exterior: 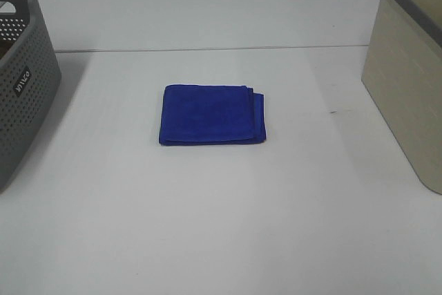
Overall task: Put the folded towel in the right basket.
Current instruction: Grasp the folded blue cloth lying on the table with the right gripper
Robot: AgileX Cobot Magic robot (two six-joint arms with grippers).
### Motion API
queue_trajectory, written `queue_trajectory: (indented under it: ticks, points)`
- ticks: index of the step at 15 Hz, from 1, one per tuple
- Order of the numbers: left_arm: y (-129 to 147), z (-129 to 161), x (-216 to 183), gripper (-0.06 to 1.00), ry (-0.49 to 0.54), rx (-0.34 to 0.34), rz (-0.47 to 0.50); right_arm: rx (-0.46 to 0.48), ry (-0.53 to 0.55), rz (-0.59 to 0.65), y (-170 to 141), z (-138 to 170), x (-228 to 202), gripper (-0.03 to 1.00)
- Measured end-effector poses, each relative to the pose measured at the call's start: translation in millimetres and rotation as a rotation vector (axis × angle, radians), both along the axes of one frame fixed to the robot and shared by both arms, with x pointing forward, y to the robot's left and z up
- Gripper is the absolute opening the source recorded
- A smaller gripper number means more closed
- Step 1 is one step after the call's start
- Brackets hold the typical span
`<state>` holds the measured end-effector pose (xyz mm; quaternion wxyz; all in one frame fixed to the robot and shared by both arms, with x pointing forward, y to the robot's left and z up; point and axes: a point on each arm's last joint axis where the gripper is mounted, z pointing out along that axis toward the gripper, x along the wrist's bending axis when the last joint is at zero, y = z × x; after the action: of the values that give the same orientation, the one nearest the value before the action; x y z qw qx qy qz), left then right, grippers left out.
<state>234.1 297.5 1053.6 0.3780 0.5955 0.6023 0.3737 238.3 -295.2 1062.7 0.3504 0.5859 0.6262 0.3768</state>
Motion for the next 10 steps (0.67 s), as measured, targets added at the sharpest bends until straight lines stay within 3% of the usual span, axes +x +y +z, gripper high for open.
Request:
queue_trajectory:
  ticks: [2,5,10]
  points:
    - [0.0,0.0,0.0,0.99,0.0,0.0,0.0,0.017,0.126,0.013,2.8,34.9,28.6,0.98]
    - [0.0,0.0,0.0,0.99,0.0,0.0,0.0,0.112,0.232,0.065,13.2,87.1,87.8,0.98]
    - [0.0,0.0,0.0,0.99,0.0,0.0,0.0,0.226,0.342,0.092,23.8,96.0,168.3,0.98]
